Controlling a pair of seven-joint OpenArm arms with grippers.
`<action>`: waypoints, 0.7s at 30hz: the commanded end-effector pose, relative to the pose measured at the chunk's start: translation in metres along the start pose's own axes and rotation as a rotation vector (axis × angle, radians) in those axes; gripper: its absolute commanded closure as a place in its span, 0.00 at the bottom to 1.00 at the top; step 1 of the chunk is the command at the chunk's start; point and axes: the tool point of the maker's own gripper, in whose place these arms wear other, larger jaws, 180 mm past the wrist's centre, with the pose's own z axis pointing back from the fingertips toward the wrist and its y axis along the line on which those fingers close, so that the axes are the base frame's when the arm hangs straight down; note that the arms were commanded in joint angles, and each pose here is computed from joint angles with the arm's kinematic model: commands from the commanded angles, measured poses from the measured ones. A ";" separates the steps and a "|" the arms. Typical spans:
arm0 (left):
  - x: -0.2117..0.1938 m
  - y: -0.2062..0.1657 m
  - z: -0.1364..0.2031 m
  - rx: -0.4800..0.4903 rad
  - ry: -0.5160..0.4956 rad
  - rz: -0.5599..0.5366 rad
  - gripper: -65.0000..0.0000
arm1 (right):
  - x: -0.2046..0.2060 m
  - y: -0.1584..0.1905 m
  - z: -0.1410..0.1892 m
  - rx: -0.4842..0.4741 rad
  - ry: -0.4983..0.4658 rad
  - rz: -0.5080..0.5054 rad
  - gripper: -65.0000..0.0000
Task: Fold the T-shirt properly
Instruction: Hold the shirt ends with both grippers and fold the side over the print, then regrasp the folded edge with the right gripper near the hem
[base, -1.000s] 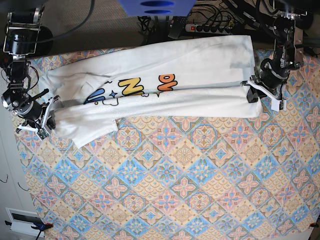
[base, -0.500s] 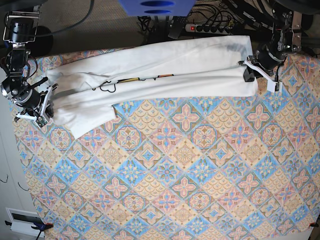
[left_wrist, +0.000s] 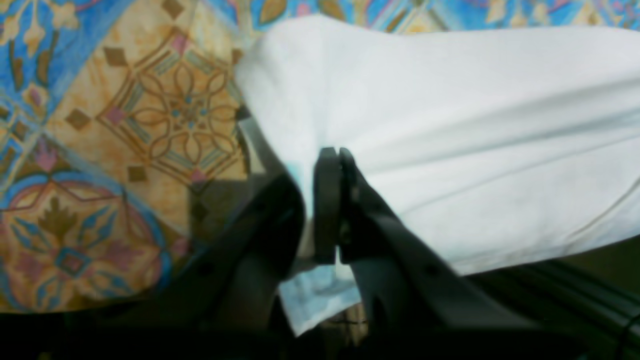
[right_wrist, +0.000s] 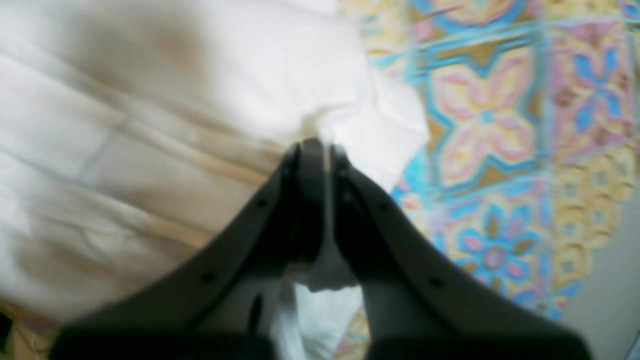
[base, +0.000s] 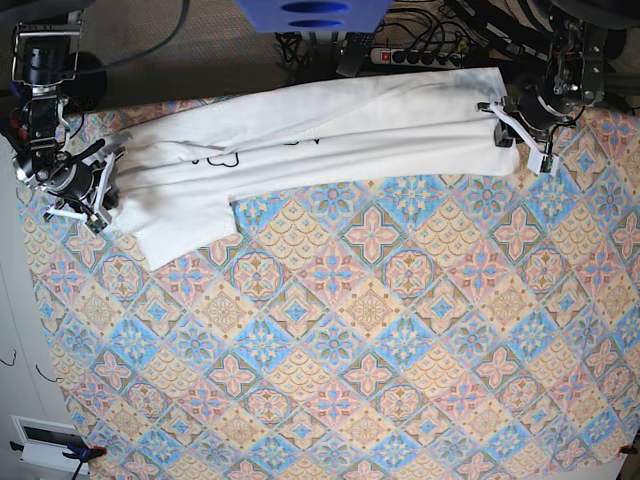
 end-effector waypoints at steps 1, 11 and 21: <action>0.008 0.006 0.003 0.019 -0.016 -0.020 1.00 | 0.010 -0.017 0.006 -0.033 -0.028 0.014 1.00; 0.021 -0.006 0.008 -0.012 -0.052 -0.034 0.80 | 0.010 -0.014 0.004 -0.027 -0.022 0.018 0.83; 0.021 -0.006 0.014 -0.051 0.008 0.039 0.71 | 0.010 -0.012 0.003 -0.023 -0.020 0.019 0.82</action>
